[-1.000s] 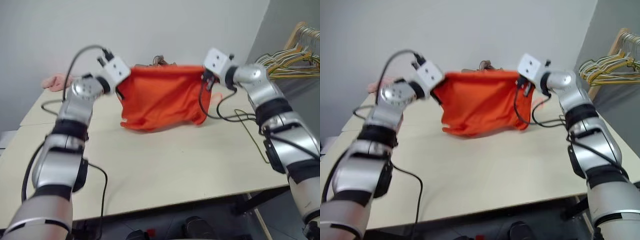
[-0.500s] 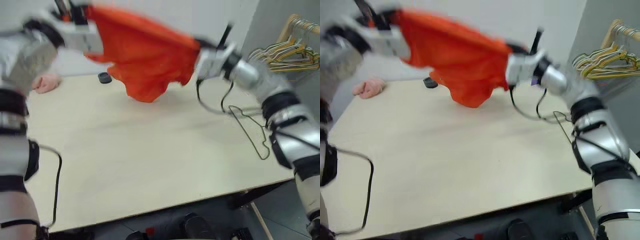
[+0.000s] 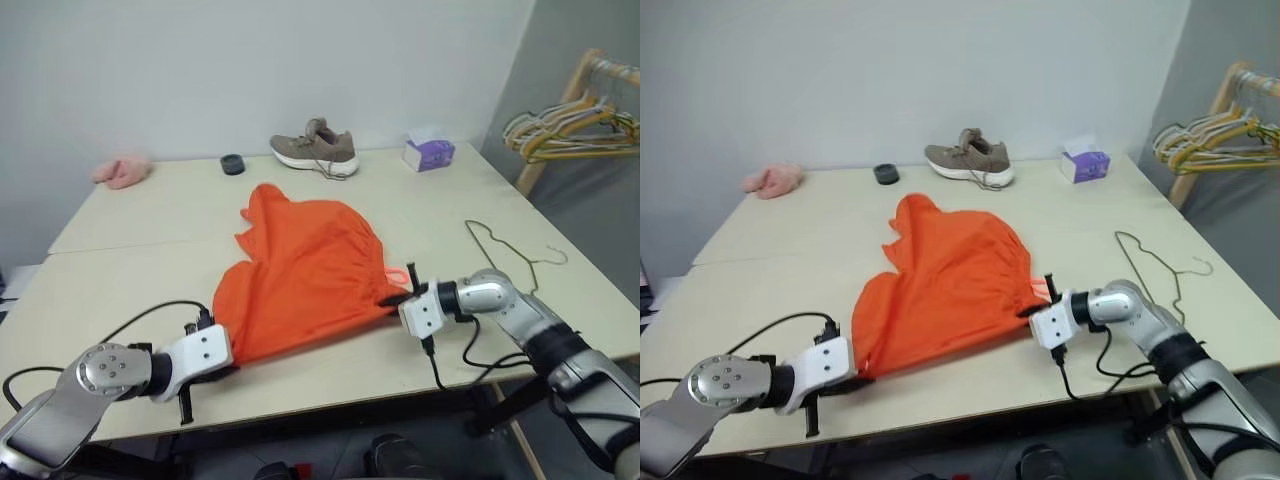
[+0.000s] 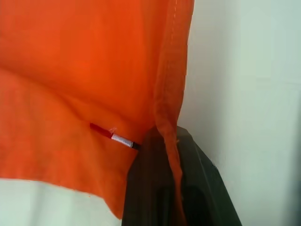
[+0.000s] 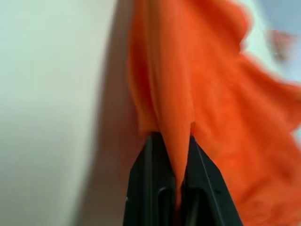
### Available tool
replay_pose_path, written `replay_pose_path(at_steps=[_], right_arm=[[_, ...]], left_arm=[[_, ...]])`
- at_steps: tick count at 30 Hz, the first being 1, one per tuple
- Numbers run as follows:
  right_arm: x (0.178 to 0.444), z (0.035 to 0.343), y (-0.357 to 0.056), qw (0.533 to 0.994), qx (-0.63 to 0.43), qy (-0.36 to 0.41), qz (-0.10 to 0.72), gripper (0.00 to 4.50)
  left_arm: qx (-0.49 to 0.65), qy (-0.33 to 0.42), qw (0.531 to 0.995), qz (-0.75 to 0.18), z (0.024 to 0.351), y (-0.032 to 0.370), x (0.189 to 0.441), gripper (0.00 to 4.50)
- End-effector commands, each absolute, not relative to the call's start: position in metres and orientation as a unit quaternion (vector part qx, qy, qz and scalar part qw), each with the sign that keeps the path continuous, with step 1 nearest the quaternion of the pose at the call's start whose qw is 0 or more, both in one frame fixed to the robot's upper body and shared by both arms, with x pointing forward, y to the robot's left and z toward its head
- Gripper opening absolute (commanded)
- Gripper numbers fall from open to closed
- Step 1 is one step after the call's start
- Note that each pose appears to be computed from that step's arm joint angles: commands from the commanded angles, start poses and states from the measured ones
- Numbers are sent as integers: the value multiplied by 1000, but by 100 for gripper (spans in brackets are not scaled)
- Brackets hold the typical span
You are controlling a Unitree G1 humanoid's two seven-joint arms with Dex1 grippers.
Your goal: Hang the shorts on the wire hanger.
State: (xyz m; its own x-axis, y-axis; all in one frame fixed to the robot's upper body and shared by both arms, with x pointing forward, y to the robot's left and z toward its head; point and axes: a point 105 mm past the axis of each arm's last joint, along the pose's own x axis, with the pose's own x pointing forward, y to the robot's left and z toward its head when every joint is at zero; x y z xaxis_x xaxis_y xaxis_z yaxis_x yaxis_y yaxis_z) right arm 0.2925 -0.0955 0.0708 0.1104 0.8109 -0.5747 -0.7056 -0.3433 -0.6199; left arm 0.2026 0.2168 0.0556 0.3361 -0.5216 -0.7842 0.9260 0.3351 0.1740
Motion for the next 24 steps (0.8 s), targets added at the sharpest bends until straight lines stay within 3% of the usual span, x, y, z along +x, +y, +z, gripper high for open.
replay_pose_path(at_steps=[1,7,23,24], right_arm=[[279,84,-111,565,-463,-7,683,2],[245,84,-127,549,-435,77,709,2],[220,84,-124,538,-402,132,729,2],[219,84,-124,538,-400,135,729,23]], left_arm=[[319,334,738,-492,62,220,195,0],[307,354,708,-529,59,219,178,0],[254,368,671,-592,55,197,150,0],[245,370,673,-592,56,195,148,0]])
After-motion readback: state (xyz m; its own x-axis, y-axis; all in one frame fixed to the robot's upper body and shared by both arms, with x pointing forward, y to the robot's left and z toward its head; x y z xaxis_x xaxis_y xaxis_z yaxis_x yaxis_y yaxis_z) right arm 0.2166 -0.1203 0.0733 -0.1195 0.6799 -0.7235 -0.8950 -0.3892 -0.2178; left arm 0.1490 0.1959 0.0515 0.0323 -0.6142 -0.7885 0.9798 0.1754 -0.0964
